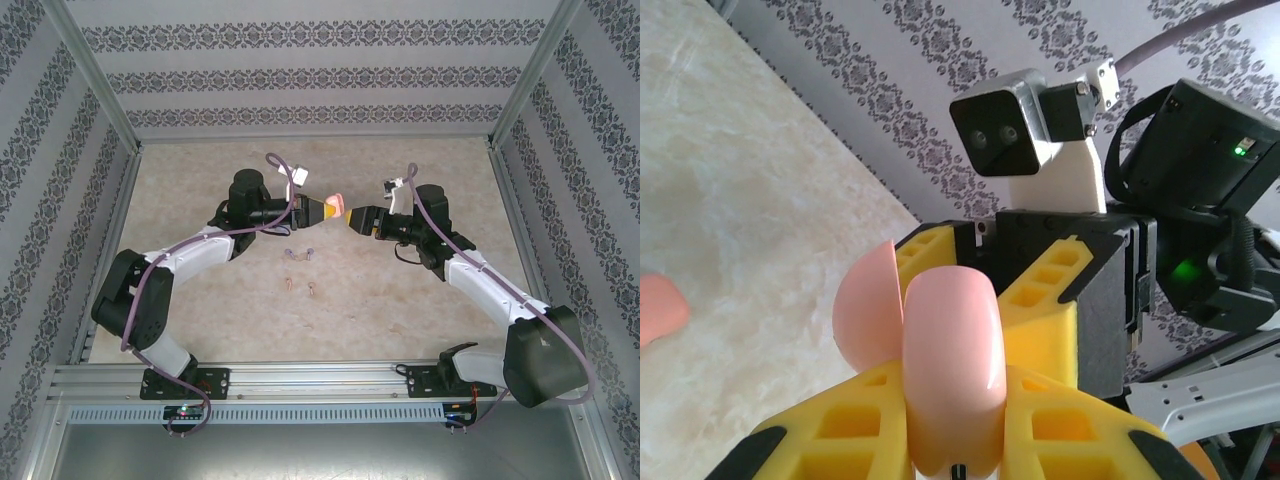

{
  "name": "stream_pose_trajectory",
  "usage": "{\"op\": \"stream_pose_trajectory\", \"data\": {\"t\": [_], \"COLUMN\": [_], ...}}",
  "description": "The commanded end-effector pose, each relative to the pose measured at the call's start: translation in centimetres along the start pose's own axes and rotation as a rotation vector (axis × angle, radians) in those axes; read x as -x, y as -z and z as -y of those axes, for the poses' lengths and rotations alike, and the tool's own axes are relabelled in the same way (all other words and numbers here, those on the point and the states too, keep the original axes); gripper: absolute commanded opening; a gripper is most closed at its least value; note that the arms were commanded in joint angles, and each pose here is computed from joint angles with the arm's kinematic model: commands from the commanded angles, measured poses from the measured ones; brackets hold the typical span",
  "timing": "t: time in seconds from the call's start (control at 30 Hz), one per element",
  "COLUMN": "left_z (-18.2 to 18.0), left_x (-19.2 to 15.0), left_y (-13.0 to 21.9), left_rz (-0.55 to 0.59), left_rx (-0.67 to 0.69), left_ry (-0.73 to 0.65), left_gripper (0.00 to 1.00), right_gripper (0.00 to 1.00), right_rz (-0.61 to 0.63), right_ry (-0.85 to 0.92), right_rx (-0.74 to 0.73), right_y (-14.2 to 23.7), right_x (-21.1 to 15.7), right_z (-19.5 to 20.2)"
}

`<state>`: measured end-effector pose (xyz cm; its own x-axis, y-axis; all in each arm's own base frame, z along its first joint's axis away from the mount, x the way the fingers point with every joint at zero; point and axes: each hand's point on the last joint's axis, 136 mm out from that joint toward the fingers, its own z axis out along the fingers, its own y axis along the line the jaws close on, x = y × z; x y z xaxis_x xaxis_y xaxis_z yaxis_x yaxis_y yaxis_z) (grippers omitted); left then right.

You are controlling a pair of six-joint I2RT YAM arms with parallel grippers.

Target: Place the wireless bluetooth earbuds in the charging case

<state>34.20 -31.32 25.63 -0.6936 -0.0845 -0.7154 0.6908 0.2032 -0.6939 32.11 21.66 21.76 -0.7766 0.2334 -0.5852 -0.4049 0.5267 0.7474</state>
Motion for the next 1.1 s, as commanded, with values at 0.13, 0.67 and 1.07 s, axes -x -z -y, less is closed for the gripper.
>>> {"op": "stream_pose_trajectory", "data": {"t": [0.13, 0.67, 1.07], "left_z": [1.1, 0.2, 0.4], "left_x": [1.5, 0.5, 0.8], "left_y": [-0.1, -0.3, -0.4], "left_rz": [0.052, 0.036, 0.039], "left_rx": [-0.072, -0.063, -0.072], "left_ry": [-0.029, -0.008, -0.013], "left_gripper": [0.0, 0.0, 0.0], "right_gripper": [0.59, 0.53, 0.49], "right_rz": [0.043, 0.074, 0.057], "right_ry": [0.029, 0.034, 0.005], "right_rx": [0.064, 0.083, 0.082], "right_y": [0.3, 0.6, -0.1], "right_x": [2.0, 3.4, 3.1], "right_z": [-2.0, -2.7, -1.8]}}
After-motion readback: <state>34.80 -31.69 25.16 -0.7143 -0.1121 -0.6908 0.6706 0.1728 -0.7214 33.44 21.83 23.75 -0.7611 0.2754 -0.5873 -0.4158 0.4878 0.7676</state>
